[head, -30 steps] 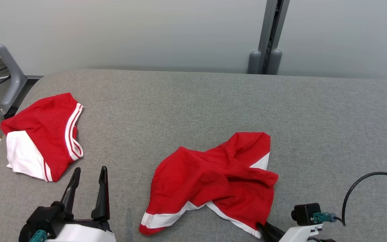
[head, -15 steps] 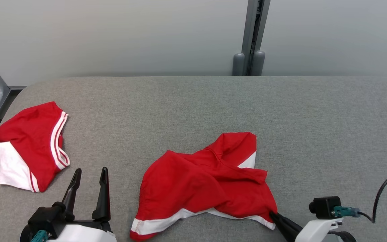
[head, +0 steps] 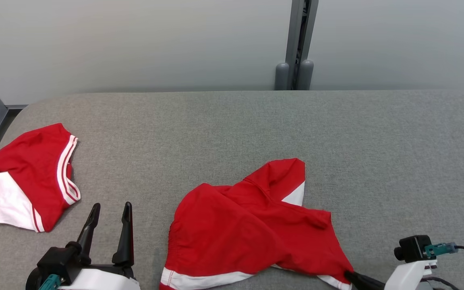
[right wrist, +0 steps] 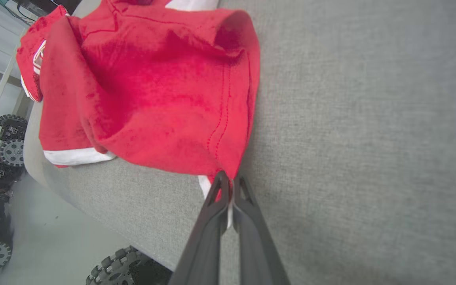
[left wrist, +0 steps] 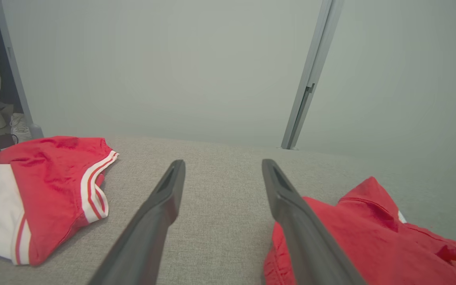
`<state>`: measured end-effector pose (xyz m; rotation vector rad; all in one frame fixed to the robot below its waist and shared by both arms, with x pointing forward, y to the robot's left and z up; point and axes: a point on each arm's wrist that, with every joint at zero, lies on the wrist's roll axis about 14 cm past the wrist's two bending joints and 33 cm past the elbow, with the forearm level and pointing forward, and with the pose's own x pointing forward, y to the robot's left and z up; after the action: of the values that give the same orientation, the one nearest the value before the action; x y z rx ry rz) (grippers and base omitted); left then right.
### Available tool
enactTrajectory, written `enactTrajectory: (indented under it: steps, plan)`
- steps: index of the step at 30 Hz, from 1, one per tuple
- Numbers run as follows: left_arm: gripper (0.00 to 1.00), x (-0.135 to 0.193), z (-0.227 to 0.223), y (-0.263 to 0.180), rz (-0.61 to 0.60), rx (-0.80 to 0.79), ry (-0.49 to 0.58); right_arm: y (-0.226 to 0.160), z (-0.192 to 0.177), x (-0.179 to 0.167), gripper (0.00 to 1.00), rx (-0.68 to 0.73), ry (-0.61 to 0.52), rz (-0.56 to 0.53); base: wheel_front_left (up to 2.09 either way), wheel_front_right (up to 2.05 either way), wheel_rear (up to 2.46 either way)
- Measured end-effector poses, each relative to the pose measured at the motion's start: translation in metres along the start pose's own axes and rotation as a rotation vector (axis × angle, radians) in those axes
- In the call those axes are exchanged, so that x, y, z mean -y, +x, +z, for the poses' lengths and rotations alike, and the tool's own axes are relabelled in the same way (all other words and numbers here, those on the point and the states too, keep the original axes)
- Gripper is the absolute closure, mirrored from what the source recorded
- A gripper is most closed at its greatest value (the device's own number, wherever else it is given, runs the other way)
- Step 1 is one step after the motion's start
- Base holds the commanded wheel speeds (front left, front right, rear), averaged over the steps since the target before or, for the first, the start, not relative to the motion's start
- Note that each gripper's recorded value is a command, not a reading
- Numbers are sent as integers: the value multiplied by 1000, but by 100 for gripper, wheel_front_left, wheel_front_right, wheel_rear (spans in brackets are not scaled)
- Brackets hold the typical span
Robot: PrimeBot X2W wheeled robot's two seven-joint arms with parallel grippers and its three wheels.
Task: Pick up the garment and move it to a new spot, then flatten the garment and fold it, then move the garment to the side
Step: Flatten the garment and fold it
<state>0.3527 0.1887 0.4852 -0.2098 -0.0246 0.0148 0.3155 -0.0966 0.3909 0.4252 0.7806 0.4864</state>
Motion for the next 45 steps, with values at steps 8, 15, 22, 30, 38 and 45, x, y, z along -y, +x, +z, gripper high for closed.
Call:
enactTrajectory:
  steps: [8, 15, 22, 30, 38, 45]
  plan:
    - [0, -3, 1, -4, 4, 2, 6, -12, 2, -1, 100, -58, 35, 35, 0, 0, 0]
    - [0, -5, 1, -5, 9, 1, 7, -23, 8, 18, 100, -62, 25, -16, 0, 0, 0]
    - [0, -6, -3, -5, 10, -11, 8, -18, -2, 36, 0, -82, 30, -85, 0, 0, 0]
    - [0, -6, -2, -5, 6, -8, 19, -19, 14, 39, 0, 8, 28, -109, 0, 0, 0]
    - [0, -7, 9, -3, 5, 25, 35, -51, 91, 38, 0, 384, -83, -135, 0, 0, 0]
    - [0, -12, 26, 0, 18, 78, 57, -77, 138, 32, 0, 710, -205, -184, 0, 0, 0]
